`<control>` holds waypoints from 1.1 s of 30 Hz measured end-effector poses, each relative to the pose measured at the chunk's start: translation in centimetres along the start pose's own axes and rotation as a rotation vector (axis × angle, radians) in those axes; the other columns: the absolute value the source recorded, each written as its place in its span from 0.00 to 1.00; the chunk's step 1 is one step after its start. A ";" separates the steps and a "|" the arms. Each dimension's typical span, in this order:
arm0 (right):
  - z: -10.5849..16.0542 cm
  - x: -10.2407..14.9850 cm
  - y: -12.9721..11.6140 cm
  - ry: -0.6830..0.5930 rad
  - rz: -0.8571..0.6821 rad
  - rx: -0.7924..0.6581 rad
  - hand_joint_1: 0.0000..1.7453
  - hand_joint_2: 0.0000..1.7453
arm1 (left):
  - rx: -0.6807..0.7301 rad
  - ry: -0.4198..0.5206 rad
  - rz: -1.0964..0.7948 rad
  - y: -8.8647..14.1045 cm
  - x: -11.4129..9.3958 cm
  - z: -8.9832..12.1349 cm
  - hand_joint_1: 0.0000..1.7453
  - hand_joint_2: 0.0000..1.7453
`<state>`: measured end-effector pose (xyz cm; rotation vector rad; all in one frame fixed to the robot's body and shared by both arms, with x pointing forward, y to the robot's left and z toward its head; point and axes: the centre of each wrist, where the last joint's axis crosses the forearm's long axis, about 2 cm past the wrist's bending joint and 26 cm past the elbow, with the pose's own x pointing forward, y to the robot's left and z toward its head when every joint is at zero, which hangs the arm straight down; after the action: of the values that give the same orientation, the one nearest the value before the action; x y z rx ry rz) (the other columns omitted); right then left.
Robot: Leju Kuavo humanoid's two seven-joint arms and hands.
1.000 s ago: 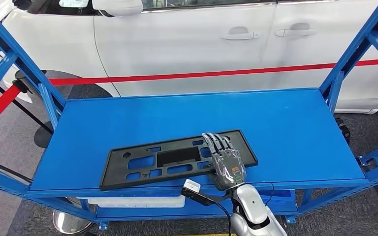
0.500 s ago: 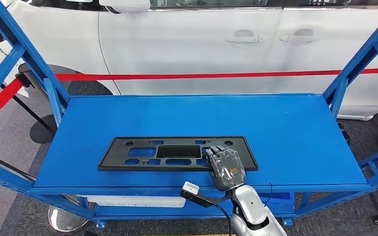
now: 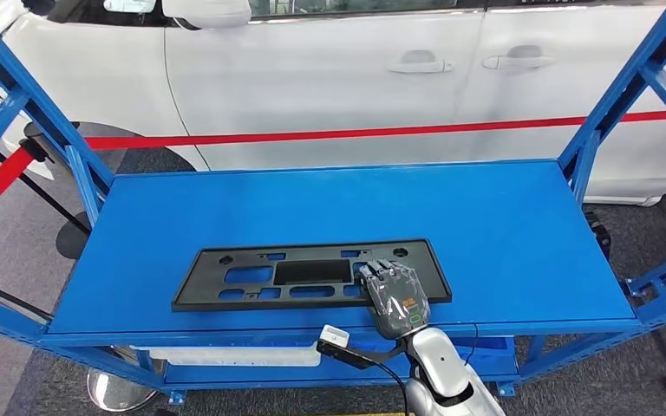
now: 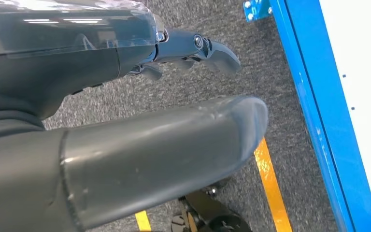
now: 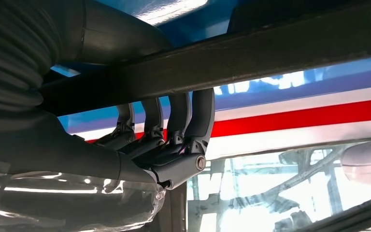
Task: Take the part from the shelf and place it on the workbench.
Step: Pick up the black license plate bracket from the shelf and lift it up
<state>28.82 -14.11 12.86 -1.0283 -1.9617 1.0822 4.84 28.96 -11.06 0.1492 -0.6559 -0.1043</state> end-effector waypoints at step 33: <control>4.0 4.1 -13.5 -0.216 -1.078 -0.562 1.00 1.00 | 0.056 0.033 0.096 -0.6 -0.5 0.4 0.00 0.00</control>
<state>19.30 -16.70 23.76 0.0348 -2.5315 0.0325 4.18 28.40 -11.12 0.1729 -0.6320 0.0086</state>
